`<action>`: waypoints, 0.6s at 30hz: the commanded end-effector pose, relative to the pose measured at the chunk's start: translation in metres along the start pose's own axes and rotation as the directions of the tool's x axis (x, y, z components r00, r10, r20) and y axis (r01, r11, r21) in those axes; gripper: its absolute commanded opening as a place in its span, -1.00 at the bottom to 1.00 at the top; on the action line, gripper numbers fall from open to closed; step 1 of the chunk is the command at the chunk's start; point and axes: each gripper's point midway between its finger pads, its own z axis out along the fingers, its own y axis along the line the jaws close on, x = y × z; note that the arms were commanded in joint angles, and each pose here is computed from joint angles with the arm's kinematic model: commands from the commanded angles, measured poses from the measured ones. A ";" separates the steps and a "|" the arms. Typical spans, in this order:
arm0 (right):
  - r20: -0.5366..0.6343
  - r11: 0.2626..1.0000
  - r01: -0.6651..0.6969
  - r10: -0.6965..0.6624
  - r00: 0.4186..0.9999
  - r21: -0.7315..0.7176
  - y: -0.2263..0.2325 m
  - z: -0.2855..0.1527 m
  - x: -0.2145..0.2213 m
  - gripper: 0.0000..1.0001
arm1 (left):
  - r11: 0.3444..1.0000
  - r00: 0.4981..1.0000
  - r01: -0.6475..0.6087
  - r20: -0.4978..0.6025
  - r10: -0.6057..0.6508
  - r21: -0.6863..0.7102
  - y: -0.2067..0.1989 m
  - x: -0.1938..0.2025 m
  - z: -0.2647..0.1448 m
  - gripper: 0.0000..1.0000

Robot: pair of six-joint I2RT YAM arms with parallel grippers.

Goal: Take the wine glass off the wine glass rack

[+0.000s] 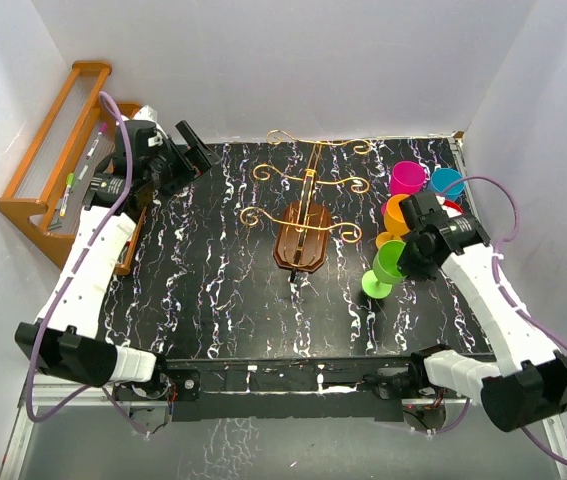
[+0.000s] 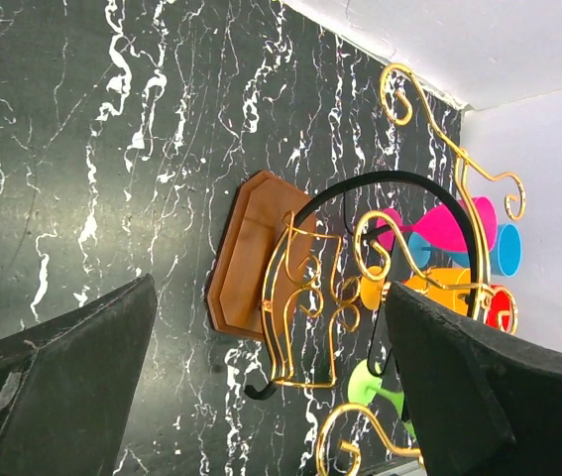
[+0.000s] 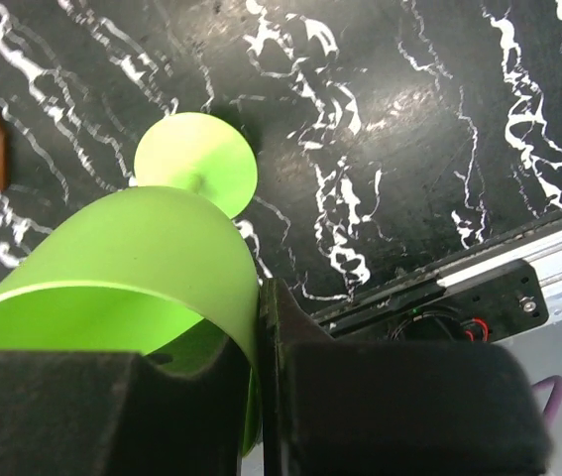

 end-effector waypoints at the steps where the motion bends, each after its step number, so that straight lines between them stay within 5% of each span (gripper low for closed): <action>1: 0.076 0.999 -0.032 0.032 0.997 -0.003 0.002 0.019 -0.034 -0.84 | 0.999 0.998 -0.039 0.057 0.040 -0.011 0.003 -0.006 -0.031 0.95; 11: 0.109 0.995 -0.092 0.086 0.990 0.050 -0.029 0.052 -0.076 -0.75 | 0.996 0.998 -0.058 0.009 0.059 -0.067 0.023 0.013 -0.039 0.95; 18: 0.124 0.998 -0.059 0.062 0.990 -0.029 -0.014 0.047 -0.087 -0.19 | 0.996 0.998 -0.062 0.003 0.062 -0.071 0.025 0.015 -0.037 0.95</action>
